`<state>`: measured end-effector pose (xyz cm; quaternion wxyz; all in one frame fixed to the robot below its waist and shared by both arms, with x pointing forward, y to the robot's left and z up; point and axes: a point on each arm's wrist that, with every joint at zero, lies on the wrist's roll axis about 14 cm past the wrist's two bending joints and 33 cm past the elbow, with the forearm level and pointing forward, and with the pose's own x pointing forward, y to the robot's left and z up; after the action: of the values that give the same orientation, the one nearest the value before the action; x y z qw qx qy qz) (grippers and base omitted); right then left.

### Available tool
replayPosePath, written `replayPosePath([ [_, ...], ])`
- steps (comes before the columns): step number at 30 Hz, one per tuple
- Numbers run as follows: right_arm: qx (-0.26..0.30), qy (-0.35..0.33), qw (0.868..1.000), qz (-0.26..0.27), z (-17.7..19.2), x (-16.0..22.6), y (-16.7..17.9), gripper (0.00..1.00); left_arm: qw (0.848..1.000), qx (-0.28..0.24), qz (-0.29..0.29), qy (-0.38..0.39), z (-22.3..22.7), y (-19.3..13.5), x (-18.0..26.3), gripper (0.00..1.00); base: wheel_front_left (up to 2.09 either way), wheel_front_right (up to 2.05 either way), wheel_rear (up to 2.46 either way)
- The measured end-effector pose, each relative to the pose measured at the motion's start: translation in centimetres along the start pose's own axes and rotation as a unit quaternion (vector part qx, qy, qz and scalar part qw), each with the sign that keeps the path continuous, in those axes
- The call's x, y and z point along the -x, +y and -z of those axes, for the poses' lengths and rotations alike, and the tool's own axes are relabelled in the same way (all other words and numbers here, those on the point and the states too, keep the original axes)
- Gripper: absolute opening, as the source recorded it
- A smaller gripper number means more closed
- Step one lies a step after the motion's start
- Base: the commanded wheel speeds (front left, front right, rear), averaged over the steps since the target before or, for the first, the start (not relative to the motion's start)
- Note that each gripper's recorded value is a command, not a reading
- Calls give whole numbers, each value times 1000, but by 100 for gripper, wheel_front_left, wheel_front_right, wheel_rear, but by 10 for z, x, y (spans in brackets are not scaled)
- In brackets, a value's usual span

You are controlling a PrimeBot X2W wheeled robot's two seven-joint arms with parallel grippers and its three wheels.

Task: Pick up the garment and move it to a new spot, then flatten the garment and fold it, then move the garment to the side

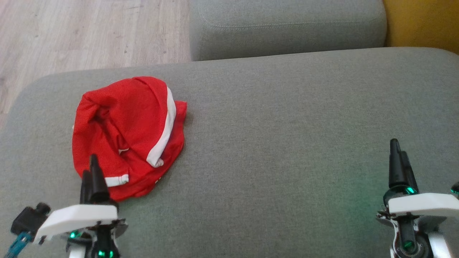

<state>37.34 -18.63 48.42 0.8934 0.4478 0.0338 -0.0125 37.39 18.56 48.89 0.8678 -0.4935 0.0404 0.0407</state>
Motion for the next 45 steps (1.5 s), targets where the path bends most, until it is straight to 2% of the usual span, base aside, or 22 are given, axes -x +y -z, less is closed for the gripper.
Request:
replayPosePath([
  [7, 64, 6, 998, -15, 5, -3, 9, 100, 997, -78, 21, 20, 16, -12, -1, 100, 0, 0, 0],
  [16, 133, 17, 990, -34, 16, -4, 19, 100, 981, -186, 44, 39, 30, -28, -8, 100, 0, 0, 0],
  [25, 197, 18, 979, -47, 22, -3, 24, 100, 961, -267, 60, 47, 43, -36, -10, 100, 0, 0, 0],
  [27, 205, 19, 977, -48, 22, -3, 24, 100, 959, -272, 58, 50, 45, -34, -10, 100, 0, 0, 0],
  [34, 258, 20, 964, -60, 26, -2, 28, 100, 940, -329, 66, 68, 63, -30, -8, 100, 0, 0, 0],
  [45, 333, 14, 939, -80, 30, -2, 36, 100, 897, -427, 100, 55, 71, -42, -11, 100, 0, 0, 0],
])
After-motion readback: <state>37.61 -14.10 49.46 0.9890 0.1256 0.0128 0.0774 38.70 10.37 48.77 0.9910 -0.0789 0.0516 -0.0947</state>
